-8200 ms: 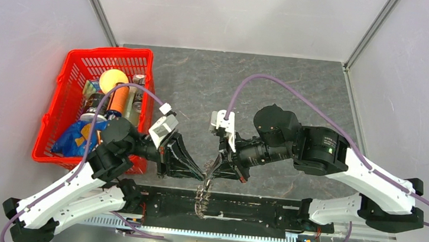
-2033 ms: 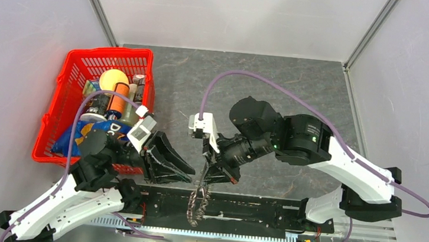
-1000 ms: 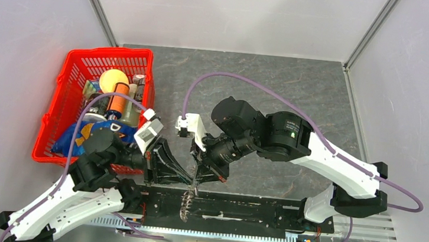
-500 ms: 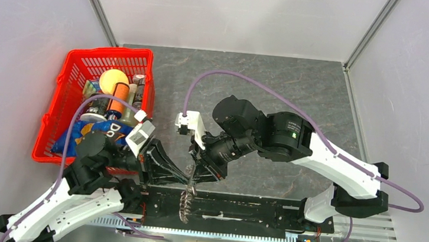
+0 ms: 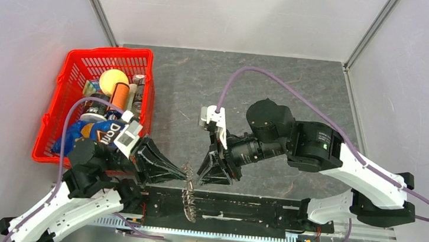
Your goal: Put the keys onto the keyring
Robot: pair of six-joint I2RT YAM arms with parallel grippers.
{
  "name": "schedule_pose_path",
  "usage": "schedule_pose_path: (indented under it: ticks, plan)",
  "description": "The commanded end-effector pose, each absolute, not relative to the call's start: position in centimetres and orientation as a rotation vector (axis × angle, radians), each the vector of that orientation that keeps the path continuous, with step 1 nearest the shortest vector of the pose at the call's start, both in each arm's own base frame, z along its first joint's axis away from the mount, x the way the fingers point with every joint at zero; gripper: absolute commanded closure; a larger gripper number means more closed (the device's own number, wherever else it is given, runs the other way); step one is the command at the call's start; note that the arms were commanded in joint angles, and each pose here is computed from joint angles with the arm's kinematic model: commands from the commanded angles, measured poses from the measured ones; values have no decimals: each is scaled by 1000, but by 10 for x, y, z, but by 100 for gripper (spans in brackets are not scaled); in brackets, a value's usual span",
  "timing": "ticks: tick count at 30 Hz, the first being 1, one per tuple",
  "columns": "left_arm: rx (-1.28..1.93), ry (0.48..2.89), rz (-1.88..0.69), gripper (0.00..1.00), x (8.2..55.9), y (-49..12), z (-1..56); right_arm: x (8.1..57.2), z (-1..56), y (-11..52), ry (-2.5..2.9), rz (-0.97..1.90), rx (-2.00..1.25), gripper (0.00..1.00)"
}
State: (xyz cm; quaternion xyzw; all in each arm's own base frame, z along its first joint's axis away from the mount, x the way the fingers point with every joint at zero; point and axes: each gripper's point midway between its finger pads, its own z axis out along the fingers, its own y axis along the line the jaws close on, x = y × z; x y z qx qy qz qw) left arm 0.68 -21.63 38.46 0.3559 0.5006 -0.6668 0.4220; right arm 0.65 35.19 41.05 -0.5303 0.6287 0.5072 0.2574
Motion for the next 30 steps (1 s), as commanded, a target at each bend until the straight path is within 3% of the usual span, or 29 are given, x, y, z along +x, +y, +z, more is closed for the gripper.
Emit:
schedule_pose_path:
  ticks: [1, 30]
  plan:
    - [806, 1120, -1694, 98, 10, -212, 414, 9, 425, 364, 1612, 1420, -1396, 64]
    - [668, 993, -1767, 98, 14, -206, 433, 19, 437, 368, 1481, 1392, -1340, 67]
